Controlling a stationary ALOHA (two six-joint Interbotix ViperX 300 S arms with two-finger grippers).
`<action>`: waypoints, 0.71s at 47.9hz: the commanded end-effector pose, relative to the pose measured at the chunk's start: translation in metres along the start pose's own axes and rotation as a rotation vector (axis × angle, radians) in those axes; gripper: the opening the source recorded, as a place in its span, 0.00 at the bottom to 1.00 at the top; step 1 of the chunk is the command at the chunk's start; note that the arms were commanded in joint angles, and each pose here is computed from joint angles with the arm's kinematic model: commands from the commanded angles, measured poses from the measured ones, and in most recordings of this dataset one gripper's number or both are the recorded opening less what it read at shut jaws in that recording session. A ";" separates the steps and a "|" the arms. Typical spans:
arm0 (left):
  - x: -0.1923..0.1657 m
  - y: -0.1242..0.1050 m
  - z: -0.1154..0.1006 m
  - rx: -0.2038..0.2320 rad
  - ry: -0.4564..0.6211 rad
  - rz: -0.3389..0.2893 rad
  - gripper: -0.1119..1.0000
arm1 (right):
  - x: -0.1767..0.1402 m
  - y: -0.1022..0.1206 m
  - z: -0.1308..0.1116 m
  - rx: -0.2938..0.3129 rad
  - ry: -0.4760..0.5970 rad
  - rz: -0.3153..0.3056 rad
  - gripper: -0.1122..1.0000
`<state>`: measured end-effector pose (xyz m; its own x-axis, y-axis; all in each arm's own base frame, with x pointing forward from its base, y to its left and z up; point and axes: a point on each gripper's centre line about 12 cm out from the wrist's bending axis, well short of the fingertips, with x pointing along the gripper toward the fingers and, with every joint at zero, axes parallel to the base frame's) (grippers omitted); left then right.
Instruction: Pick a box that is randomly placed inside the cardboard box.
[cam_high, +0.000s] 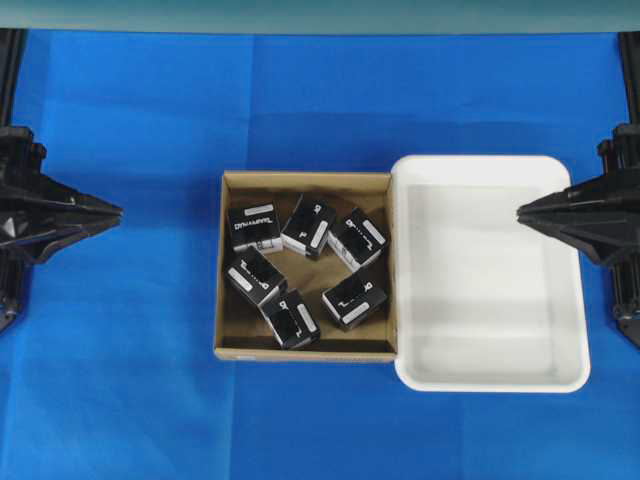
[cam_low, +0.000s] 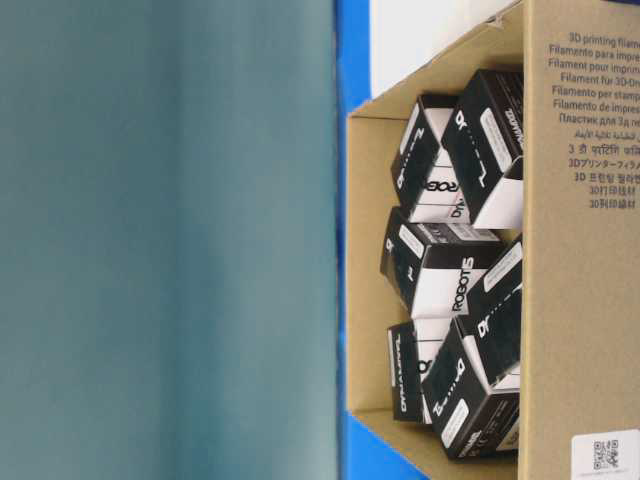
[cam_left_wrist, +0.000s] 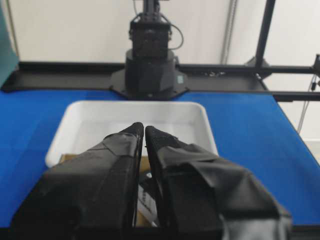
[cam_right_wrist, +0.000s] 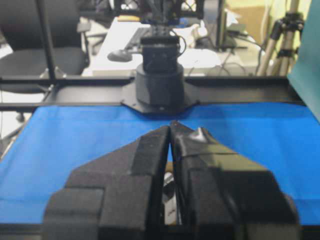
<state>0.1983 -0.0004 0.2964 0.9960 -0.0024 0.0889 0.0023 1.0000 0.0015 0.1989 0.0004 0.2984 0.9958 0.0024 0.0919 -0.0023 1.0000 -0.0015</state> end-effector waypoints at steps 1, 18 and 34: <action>0.005 0.002 0.008 -0.008 0.006 0.011 0.23 | 0.002 -0.002 0.000 0.013 0.003 -0.010 0.23; 0.008 0.002 0.023 -0.015 0.071 0.010 0.04 | 0.009 -0.004 0.011 0.234 0.201 -0.044 0.08; 0.010 0.002 0.025 -0.018 0.107 0.011 0.04 | 0.038 -0.006 0.043 0.256 0.558 -0.080 0.08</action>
<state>0.2038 0.0018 0.3106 0.9992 0.0084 -0.0383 -0.0091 0.9998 -0.0185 0.2245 -0.0033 0.3302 0.9165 0.0009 -0.4001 0.1051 0.9643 0.2430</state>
